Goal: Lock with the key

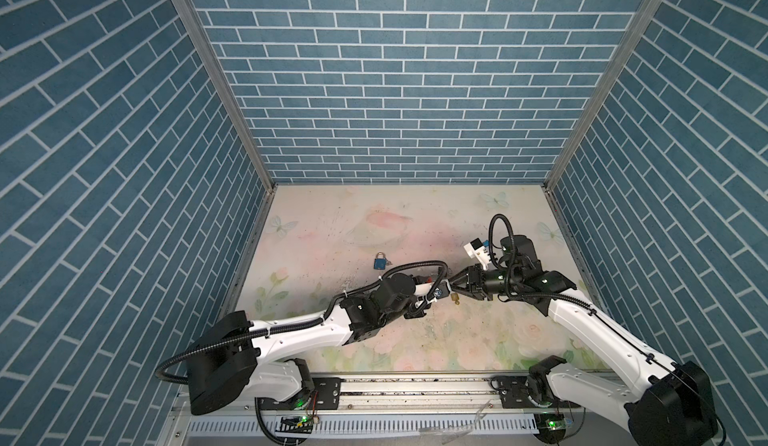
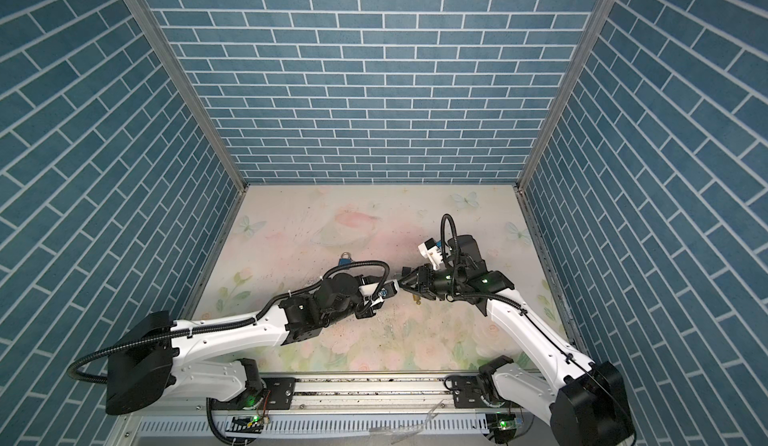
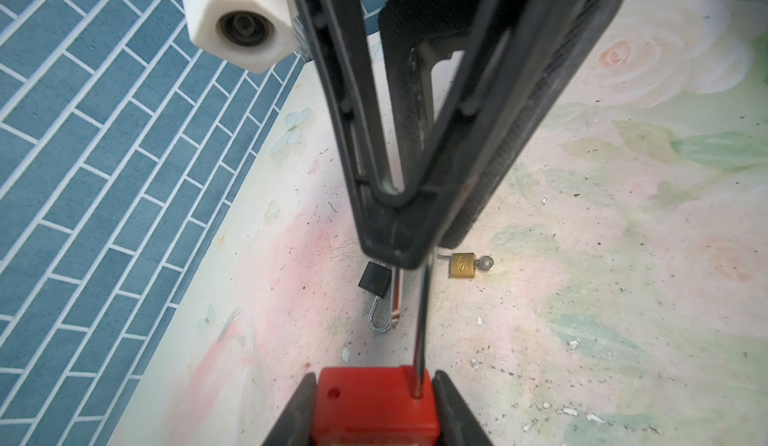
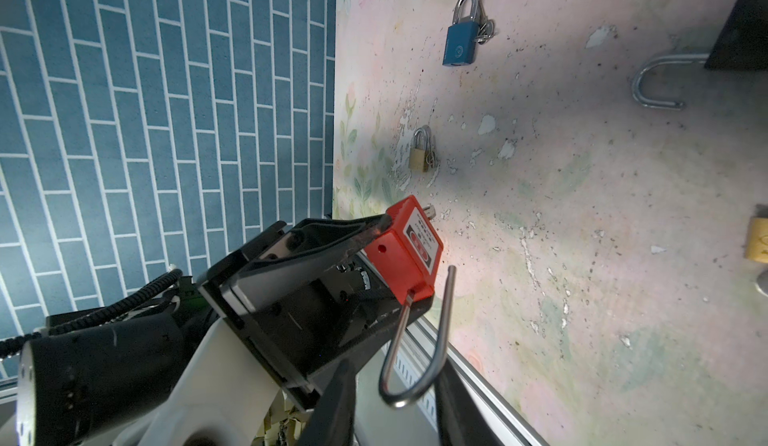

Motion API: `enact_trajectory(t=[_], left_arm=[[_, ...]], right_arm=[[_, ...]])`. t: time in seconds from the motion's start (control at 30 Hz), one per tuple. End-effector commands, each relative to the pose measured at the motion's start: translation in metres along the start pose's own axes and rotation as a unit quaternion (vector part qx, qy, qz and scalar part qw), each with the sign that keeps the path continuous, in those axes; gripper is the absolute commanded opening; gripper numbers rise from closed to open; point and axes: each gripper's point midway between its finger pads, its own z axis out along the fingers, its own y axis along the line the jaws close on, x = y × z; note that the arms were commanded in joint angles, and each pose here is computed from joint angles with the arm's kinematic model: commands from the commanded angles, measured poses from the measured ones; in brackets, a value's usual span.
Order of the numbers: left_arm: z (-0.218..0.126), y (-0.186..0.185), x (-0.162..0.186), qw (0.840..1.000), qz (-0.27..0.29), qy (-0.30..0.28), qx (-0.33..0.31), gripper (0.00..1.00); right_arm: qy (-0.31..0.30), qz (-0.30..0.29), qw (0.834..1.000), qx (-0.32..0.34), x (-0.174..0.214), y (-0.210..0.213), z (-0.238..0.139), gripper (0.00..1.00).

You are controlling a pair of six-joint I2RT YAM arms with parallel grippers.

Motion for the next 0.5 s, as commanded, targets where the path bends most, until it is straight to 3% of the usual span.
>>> enact_trajectory(t=[0.0, 0.33, 0.47], left_arm=[[-0.002, 0.009, -0.019, 1.000, 0.003, -0.030, -0.008, 0.00], [0.000, 0.002, -0.027, 0.999, 0.003, -0.046, 0.016, 0.00], [0.002, 0.004, -0.030, 0.999, 0.002, -0.049, 0.015, 0.00]], right_arm=[[-0.015, -0.026, 1.000, -0.009, -0.008, 0.012, -0.003, 0.29], [-0.035, -0.122, 0.992, -0.001, -0.016, 0.016, -0.005, 0.02], [-0.043, -0.177, 0.983, -0.001, -0.017, 0.020, -0.008, 0.00]])
